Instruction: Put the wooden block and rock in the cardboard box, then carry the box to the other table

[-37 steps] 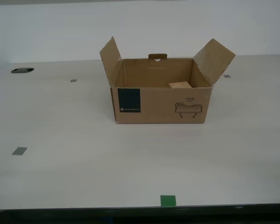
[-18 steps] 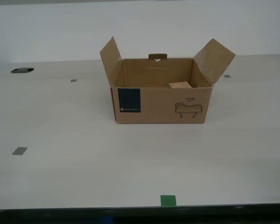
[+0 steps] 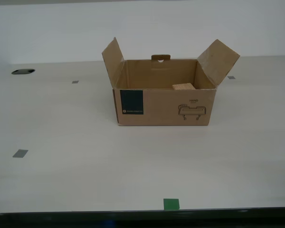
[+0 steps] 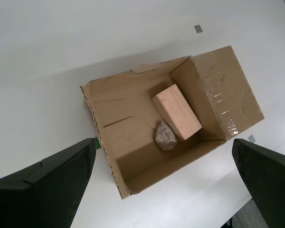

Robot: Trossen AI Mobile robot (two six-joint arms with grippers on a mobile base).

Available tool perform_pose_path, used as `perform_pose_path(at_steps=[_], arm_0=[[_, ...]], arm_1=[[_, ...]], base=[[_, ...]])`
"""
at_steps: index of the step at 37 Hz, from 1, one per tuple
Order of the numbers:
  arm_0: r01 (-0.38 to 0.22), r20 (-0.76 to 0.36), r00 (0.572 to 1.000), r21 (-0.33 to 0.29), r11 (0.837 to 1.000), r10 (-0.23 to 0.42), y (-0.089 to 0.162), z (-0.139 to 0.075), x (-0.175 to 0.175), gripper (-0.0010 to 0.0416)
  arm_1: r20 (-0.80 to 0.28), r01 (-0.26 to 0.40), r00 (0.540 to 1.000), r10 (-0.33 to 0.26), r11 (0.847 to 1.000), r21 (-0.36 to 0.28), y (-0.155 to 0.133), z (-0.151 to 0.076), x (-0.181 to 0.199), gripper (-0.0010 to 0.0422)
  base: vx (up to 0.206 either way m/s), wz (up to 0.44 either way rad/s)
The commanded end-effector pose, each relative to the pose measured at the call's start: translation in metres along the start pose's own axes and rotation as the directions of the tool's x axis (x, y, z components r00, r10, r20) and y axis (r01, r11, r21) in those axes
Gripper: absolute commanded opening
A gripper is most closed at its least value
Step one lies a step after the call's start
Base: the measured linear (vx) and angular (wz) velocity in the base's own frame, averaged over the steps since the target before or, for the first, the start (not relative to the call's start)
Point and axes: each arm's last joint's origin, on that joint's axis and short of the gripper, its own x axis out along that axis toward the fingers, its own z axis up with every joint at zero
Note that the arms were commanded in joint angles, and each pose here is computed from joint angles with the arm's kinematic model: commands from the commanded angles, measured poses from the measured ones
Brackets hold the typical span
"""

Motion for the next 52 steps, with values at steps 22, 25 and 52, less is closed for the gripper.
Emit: perform_pose_path(at_steps=[22,25,52], arm_0=[[0.004,-0.015,1.0,0.007,1.0,-0.004,-0.001,-0.002,-0.001,0.0392],[0.005,-0.013,1.0,0.008,1.0,-0.005,-0.002,-0.001,-0.001,0.0391],[-0.045,-0.22,0.973,0.105,0.993,0.067,-0.04,0.022,0.08,0.0391]], arm_1=[[-0.028,-0.088,0.996,0.087,0.994,-0.064,0.039,-0.008,0.012,0.0394],[-0.044,-0.092,0.995,0.089,0.993,-0.069,0.043,-0.012,0.019,0.0394],[-0.078,-0.099,0.993,0.091,0.989,-0.11,0.051,-0.021,0.039,0.0394]], base=[[0.0,0.0],[0.0,0.0],[0.0,0.0]])
